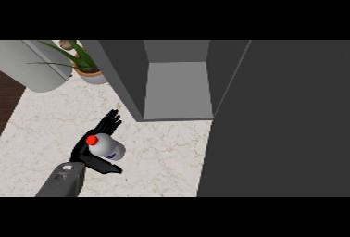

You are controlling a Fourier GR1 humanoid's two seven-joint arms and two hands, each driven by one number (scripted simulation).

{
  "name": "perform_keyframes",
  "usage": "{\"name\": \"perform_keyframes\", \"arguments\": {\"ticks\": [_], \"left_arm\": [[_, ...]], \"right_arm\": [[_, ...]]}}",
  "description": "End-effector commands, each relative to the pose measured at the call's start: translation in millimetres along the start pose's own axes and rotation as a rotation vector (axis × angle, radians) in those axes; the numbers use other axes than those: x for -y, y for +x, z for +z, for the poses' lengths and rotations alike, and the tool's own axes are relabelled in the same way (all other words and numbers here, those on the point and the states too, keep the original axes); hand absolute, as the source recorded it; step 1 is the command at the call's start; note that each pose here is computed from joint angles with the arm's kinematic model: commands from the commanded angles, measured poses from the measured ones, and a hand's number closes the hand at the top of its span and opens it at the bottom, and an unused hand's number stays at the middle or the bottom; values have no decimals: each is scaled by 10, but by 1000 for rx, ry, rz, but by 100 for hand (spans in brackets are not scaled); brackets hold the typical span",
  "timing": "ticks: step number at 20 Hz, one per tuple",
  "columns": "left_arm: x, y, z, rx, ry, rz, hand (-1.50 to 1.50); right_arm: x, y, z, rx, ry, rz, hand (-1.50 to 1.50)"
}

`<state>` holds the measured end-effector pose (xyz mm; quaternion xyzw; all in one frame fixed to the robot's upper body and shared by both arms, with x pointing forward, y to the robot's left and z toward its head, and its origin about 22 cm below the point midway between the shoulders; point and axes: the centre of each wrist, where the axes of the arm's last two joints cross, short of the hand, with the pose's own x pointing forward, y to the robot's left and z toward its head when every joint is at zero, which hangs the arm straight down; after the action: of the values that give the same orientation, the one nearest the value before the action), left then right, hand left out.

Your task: Pick up the bottled water, place it into the cabinet and close the cabinet

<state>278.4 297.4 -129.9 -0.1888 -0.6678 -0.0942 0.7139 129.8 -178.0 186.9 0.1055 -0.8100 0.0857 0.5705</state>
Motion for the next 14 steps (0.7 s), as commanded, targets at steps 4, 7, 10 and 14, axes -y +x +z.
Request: {"name": "perform_keyframes", "arguments": {"ticks": [4, 7, 10, 14], "left_arm": [[120, 17, -177, 54, -130, 136, 150], [178, -29, -197, 34, -179, 206, 150], [236, 23, -317, 68, -199, 186, 150], [526, -56, -349, 191, -221, 36, 150]], "right_arm": [[99, 299, 257, 40, -32, 0, -150], [103, 168, 189, 62, -27, 10, -150], [147, 147, 134, 50, -50, 14, -150], [160, 111, 156, 27, -43, 30, -150]]}}
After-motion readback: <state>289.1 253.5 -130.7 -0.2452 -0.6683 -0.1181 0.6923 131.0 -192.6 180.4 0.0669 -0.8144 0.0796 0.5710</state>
